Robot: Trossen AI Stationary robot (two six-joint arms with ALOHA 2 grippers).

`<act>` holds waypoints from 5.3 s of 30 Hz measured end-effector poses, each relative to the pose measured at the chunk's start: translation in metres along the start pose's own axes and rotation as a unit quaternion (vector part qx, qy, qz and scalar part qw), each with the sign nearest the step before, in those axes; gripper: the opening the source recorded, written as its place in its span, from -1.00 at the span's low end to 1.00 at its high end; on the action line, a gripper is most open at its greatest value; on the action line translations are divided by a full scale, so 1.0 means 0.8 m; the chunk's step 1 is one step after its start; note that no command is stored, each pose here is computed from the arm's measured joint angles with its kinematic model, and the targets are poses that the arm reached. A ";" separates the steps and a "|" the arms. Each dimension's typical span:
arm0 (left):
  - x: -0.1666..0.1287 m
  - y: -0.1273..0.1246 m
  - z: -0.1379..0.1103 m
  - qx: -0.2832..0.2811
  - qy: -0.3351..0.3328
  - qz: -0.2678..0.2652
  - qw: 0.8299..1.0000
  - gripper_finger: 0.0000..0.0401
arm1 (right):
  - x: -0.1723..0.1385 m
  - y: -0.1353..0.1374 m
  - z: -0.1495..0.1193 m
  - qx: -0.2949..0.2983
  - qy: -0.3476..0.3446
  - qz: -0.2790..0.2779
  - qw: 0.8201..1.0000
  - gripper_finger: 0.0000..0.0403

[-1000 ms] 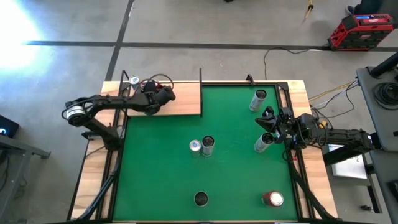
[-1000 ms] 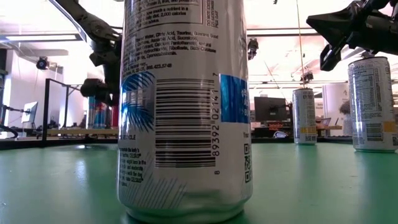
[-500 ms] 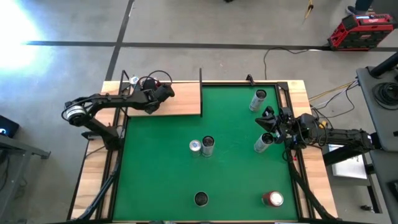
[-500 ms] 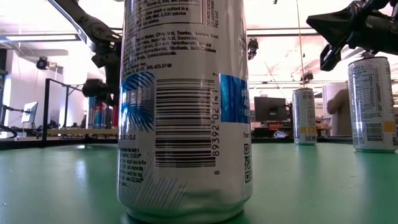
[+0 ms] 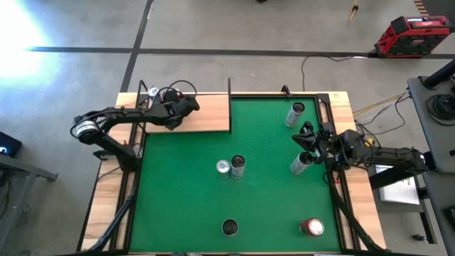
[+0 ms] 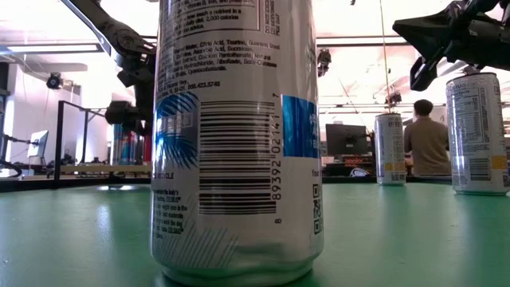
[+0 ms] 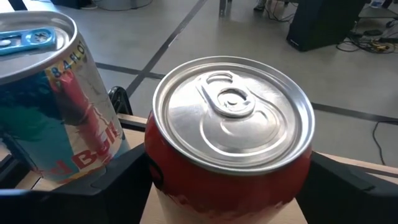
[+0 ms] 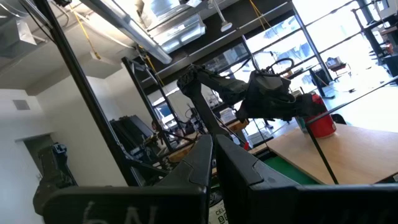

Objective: Place canned beverage on shelf
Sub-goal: Put the left red soda can on the shelf, then put the white blue soda can on the shelf

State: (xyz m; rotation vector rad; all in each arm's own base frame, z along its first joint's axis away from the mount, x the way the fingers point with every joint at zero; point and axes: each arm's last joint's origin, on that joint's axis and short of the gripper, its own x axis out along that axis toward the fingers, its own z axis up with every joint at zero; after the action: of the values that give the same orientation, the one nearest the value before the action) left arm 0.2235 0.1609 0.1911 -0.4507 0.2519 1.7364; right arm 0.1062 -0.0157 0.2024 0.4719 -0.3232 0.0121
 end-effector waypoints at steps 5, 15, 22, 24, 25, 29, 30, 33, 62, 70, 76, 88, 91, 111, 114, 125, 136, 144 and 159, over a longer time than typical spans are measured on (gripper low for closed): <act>0.000 -0.001 0.002 0.010 -0.007 0.002 1.000 0.67 | 0.000 0.000 0.000 0.000 0.000 0.000 1.000 -0.94; -0.010 -0.002 -0.001 0.013 0.016 -0.019 1.000 0.81 | 0.000 0.000 0.000 0.000 0.000 0.000 1.000 -0.94; -0.026 0.011 0.005 0.005 0.049 -0.030 0.998 0.83 | 0.000 0.000 0.000 0.000 0.000 0.000 1.000 -0.94; -0.030 0.017 0.008 0.000 0.073 -0.037 0.997 0.83 | 0.000 0.000 0.000 0.000 0.000 0.000 1.000 -0.94; -0.033 0.020 0.009 -0.005 0.088 -0.041 0.995 0.83 | 0.000 0.000 0.000 0.000 0.000 0.000 1.000 -0.94; -0.042 0.030 0.011 -0.030 0.166 -0.065 0.983 0.83 | 0.000 0.000 0.000 0.000 0.000 0.000 1.000 -0.94; -0.044 0.032 0.012 -0.037 0.185 -0.072 0.979 0.83 | 0.000 0.000 0.000 0.000 0.000 0.000 1.000 -0.94; -0.053 0.036 0.012 -0.043 0.240 -0.096 0.965 0.83 | 0.000 0.000 0.000 0.000 0.000 0.000 1.000 -0.94; -0.272 -0.072 -0.010 0.079 0.347 -0.113 0.928 0.83 | 0.000 0.000 0.000 0.000 0.000 0.000 1.000 -0.94; -0.302 -0.105 -0.016 0.117 0.338 -0.147 0.922 0.83 | 0.000 0.000 0.000 0.000 0.000 0.000 1.000 -0.94; -0.316 -0.128 -0.017 0.139 0.332 -0.178 0.916 0.83 | 0.000 0.000 0.000 0.000 0.000 0.000 1.000 -0.94; -0.347 -0.169 -0.017 0.239 0.306 -0.261 0.884 0.83 | 0.000 0.000 0.000 0.000 0.000 0.000 1.000 -0.94; -0.355 -0.173 -0.010 0.269 0.298 -0.269 0.875 0.83 | 0.000 0.000 0.000 0.000 0.000 0.000 1.000 -0.94; -0.379 -0.181 -0.028 0.477 0.252 -0.405 0.738 0.80 | 0.000 0.000 0.000 0.000 0.000 0.000 1.000 -0.94; -0.380 -0.183 -0.029 0.481 0.249 -0.414 0.731 0.76 | 0.000 0.000 0.000 0.000 0.000 0.000 1.000 -0.94; -0.376 -0.186 -0.040 0.497 0.235 -0.424 0.720 0.75 | 0.000 0.000 0.000 0.000 0.000 0.000 1.000 -0.94; -0.360 -0.189 -0.058 0.513 0.224 -0.410 0.720 0.75 | 0.000 0.000 0.000 0.000 0.000 0.000 1.000 -0.94; -0.355 -0.193 -0.059 0.506 0.222 -0.412 0.724 0.75 | 0.000 0.000 0.000 0.000 0.000 0.000 1.000 -0.94; -0.349 -0.194 -0.064 0.507 0.213 -0.404 0.731 0.75 | 0.000 0.000 0.000 0.000 0.000 0.000 1.000 -0.94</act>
State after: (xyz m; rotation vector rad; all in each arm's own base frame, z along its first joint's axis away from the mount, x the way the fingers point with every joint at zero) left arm 0.4278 -0.0750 0.2769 -0.0757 1.0917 0.4356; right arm 0.1062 -0.0157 0.2025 0.4719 -0.3234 0.0123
